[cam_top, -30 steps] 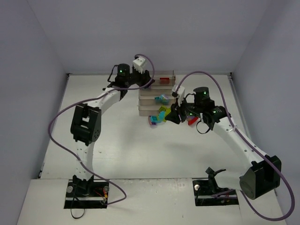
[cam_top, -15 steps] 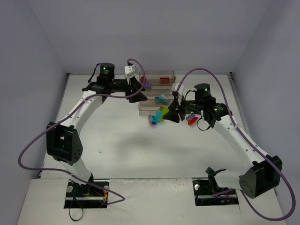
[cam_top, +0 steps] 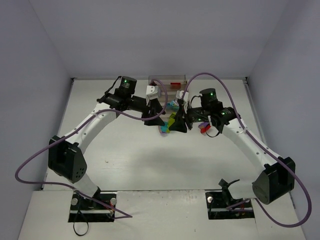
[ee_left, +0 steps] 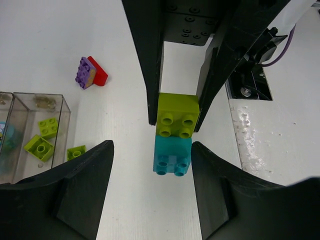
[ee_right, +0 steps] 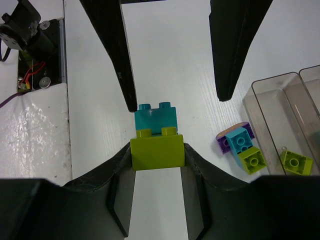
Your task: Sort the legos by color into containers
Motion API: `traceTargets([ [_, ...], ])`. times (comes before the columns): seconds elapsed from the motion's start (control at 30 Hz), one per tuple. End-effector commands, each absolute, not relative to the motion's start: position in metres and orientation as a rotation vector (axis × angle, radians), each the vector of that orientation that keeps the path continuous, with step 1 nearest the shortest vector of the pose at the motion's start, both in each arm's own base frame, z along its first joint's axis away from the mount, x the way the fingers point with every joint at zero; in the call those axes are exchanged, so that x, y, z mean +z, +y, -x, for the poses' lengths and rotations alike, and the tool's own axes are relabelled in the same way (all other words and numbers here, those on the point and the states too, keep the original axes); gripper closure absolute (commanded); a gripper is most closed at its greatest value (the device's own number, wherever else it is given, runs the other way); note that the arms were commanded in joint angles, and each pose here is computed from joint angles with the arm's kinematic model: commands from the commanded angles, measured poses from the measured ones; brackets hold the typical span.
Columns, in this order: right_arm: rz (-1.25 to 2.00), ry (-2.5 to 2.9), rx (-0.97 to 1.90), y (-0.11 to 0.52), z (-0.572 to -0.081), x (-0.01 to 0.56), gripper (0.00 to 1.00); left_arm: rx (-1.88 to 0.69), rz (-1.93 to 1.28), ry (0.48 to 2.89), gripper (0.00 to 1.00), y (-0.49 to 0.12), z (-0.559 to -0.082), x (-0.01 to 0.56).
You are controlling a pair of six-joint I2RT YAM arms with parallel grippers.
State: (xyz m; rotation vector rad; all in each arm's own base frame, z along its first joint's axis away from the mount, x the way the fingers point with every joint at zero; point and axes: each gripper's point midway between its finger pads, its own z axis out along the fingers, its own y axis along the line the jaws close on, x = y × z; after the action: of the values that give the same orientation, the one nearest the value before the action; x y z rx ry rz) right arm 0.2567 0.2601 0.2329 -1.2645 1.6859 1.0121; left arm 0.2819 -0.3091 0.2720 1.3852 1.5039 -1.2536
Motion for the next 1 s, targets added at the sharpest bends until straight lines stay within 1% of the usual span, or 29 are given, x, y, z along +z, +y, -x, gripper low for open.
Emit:
traceTargets([
  [0.0, 1.299, 1.564, 1.022, 0.269, -0.256, 0.262, 1.00, -1.232, -1.438, 1.347, 0.43, -0.309, -0.269, 0.303],
  [0.6, 1.294, 1.559, 1.011, 0.267, -0.256, 0.265, 1.00, -1.253, -1.514, 1.371, 0.44, -0.318, -0.253, 0.280],
  [0.63, 1.294, 1.561, 1.016, 0.268, -0.255, 0.264, 1.00, -1.256, -1.513, 1.376, 0.45, -0.318, -0.253, 0.279],
  [0.67, 1.294, 1.560, 1.015, 0.268, -0.255, 0.265, 1.00, -1.257, -1.514, 1.379, 0.48, -0.319, -0.253, 0.278],
  [0.97, 1.288, 1.561, 1.001, 0.266, -0.256, 0.266, 1.00, -1.250, -1.511, 1.417, 0.57, -0.320, -0.257, 0.270],
])
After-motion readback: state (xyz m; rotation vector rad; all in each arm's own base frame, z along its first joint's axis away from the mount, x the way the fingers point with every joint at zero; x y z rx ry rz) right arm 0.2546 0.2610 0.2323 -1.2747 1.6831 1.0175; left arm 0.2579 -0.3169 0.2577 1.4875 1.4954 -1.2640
